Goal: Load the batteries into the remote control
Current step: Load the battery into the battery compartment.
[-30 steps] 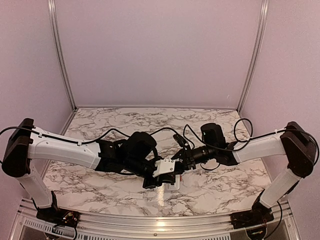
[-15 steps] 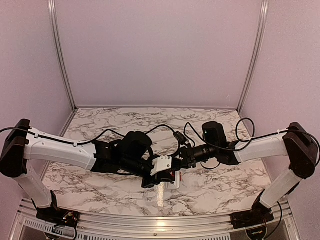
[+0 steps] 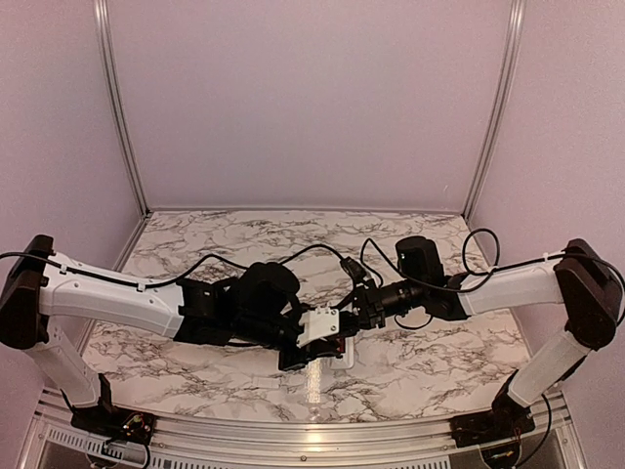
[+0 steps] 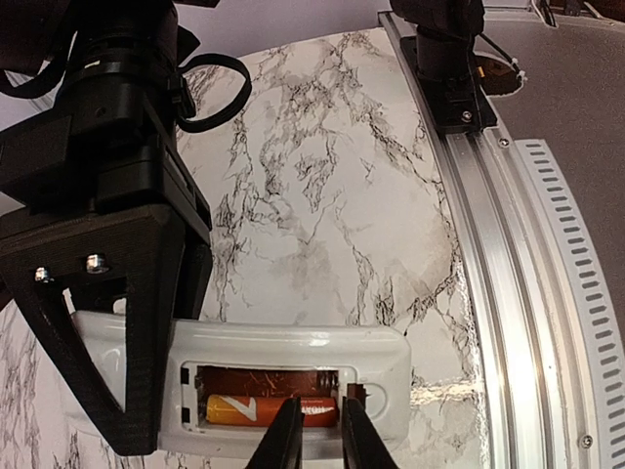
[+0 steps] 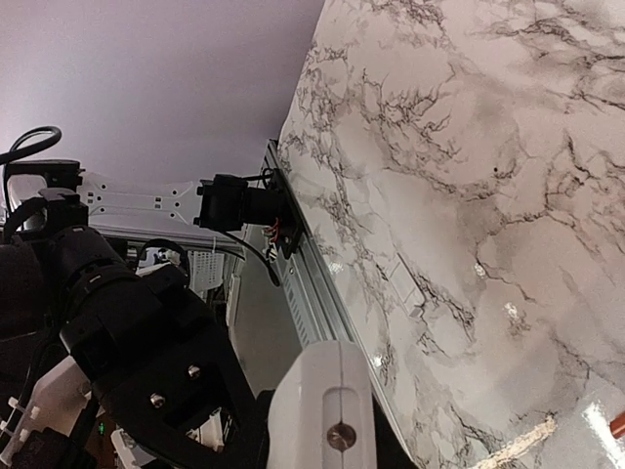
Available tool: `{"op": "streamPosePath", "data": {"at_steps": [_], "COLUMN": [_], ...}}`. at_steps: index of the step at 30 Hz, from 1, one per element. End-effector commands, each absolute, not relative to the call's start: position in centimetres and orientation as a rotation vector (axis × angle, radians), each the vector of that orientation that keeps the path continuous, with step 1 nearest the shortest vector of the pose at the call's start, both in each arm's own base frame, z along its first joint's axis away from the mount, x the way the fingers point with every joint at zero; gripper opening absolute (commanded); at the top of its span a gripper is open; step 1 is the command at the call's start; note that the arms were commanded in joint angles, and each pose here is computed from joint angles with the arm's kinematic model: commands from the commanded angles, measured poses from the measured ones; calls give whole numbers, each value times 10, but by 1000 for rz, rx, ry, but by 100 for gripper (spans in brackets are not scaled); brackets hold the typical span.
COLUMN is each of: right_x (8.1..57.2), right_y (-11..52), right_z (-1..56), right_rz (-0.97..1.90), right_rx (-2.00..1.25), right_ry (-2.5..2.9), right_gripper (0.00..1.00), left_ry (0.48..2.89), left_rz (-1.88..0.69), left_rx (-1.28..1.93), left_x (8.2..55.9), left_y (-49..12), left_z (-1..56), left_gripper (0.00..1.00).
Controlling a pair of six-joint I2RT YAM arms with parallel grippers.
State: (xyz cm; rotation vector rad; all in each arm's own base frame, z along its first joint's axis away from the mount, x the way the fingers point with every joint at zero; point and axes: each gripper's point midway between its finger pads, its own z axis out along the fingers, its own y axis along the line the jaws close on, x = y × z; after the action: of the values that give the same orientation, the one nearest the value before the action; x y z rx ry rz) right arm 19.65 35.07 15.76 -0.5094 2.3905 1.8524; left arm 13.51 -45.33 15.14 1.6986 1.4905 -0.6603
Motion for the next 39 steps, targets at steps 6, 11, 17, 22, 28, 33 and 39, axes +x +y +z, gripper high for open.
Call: {"op": "streamPosePath", "data": {"at_steps": [6, 11, 17, 22, 28, 33, 39], "right_x": [204, 211, 221, 229, 235, 236, 236], "right_y": [351, 350, 348, 345, 341, 338, 337], "right_z": [185, 187, 193, 196, 198, 197, 195], "right_rz": [1913, 1871, 1777, 1685, 1607, 1581, 1575], "right_rx": [-579, -595, -606, -602, -584, -568, -559], "right_ry": [2286, 2252, 2207, 2179, 2163, 2169, 2177], "right_gripper": [0, 0, 0, 0, 0, 0, 0], "left_ry": [1541, 1506, 1691, 1840, 1995, 2042, 2093], "left_rz": [-654, -742, -904, -932, -953, -963, -933], "left_rx": [1601, 1251, 458, 479, 524, 556, 614], "left_x": [131, 146, 196, 198, 195, 193, 190], "left_y": [-422, -405, -350, -374, -415, -437, -454], "left_z": [162, 214, 253, 232, 197, 182, 162], "left_gripper": [30, 53, 99, 99, 94, 77, 63]}}
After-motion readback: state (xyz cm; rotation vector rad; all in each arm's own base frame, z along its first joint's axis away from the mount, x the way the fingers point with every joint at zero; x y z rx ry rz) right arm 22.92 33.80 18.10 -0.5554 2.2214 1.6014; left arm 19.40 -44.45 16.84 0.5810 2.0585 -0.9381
